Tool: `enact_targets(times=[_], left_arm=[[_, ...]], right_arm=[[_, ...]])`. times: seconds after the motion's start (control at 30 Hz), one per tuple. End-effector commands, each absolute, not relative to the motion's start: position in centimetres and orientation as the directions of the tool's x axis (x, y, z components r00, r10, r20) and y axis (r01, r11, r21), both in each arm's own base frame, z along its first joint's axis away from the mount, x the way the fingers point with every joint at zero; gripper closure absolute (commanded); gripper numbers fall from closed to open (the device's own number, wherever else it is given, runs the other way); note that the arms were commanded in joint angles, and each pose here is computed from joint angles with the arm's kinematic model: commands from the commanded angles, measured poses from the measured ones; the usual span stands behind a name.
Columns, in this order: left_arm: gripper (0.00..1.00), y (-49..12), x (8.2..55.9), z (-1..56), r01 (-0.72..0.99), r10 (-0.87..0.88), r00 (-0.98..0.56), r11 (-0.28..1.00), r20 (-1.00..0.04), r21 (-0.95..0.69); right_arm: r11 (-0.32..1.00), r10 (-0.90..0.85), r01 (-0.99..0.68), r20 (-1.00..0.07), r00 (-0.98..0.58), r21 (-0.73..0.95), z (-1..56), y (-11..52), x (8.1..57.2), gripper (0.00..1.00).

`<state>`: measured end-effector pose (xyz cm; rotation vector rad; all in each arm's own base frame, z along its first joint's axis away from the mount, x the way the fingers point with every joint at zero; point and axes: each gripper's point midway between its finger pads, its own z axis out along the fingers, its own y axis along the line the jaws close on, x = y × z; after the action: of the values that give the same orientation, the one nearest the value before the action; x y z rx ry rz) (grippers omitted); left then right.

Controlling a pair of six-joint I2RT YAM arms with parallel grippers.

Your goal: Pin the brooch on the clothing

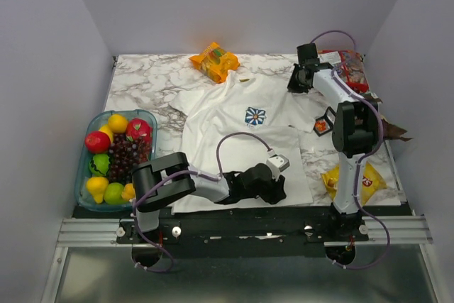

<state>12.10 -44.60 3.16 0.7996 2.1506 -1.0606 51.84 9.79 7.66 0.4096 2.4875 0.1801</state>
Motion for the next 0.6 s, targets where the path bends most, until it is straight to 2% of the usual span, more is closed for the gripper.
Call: enact_targets(times=[0.0, 0.1, 0.23, 0.4, 0.43, 0.5, 0.53, 0.57], left_arm=[[0.56, -44.6, 9.0, 0.8, 0.739, 0.344, -0.659, 0.461, -0.669, -0.491], [0.57, -45.5, 9.0, 1.1, 0.75, 0.352, -0.649, 0.444, -0.674, -0.49], [0.56, -46.1, 9.3, 2.1, 0.759, 0.344, -0.637, 0.436, -0.69, -0.484], [0.5, -46.7, 10.1, 5.3, 0.792, 0.35, -0.59, 0.424, -0.728, -0.438], [0.44, -46.9, 10.4, 6.1, 0.813, 0.358, -0.559, 0.415, -0.748, -0.409], [0.29, -47.7, 11.6, 9.7, 0.832, 0.323, -0.516, 0.408, -0.794, -0.375], [0.17, -47.2, 11.9, 10.1, 0.834, 0.341, -0.509, 0.422, -0.791, -0.355], [0.14, -47.4, 13.0, 12.7, 0.843, 0.31, -0.481, 0.42, -0.82, -0.335]], right_arm=[[0.962, 0.263, 0.254, -0.58, -0.771, 0.099, 8.2, 7.6, 54.5, 0.98], [0.968, 0.242, 0.234, -0.572, -0.783, 0.088, 7.1, 7.9, 55.5, 0.98], [0.973, 0.222, 0.209, -0.619, -0.753, 0.096, 8.5, 8.1, 57.7, 0.96], [0.977, 0.191, 0.201, -0.673, -0.715, 0.064, 10.8, 7.3, 59.1, 0.93], [0.979, 0.182, 0.197, -0.683, -0.708, 0.056, 11.2, 7.3, 59.2, 0.88], [0.981, 0.161, 0.193, -0.703, -0.693, 0.034, 12.3, 6.8, 59.5, 0.67], [0.982, 0.155, 0.189, -0.713, -0.684, 0.033, 13.2, 6.8, 59.4, 0.56], [0.982, 0.151, 0.187, -0.717, -0.68, 0.029, 13.7, 6.7, 59.3, 0.39]])
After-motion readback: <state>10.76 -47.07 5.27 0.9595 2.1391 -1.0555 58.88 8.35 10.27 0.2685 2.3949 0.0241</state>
